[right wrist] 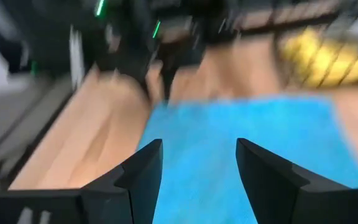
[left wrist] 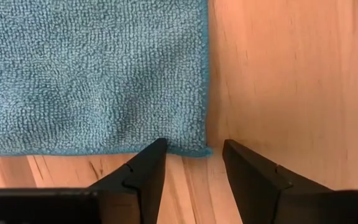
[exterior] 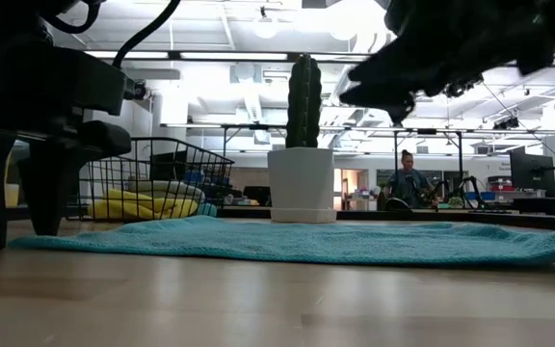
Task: Fold microfiber towels
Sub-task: Fold the blue microfiber towel on the table
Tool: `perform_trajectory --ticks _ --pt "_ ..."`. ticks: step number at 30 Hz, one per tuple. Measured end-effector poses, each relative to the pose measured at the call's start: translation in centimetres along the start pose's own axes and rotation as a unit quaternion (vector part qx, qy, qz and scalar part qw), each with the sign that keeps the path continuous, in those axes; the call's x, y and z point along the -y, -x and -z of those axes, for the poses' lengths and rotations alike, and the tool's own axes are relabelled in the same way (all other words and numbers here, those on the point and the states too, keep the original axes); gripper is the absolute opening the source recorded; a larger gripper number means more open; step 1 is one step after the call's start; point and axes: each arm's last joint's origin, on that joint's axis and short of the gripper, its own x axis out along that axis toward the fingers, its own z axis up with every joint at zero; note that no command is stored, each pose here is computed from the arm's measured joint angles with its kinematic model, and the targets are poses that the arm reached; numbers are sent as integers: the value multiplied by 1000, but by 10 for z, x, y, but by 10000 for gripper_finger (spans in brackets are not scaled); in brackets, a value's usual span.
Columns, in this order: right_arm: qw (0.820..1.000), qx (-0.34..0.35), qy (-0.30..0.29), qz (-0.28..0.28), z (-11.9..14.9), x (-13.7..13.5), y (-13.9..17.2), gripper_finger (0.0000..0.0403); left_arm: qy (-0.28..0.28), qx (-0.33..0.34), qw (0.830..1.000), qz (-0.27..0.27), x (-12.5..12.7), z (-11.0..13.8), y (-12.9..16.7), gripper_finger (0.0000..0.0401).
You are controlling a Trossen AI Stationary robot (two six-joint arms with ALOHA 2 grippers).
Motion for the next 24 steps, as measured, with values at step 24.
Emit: perform_trajectory --ticks 24 --pt "947 -320 -4 -18 51 -116 21 197 15 2 1000 -1 0 -1 0 6"
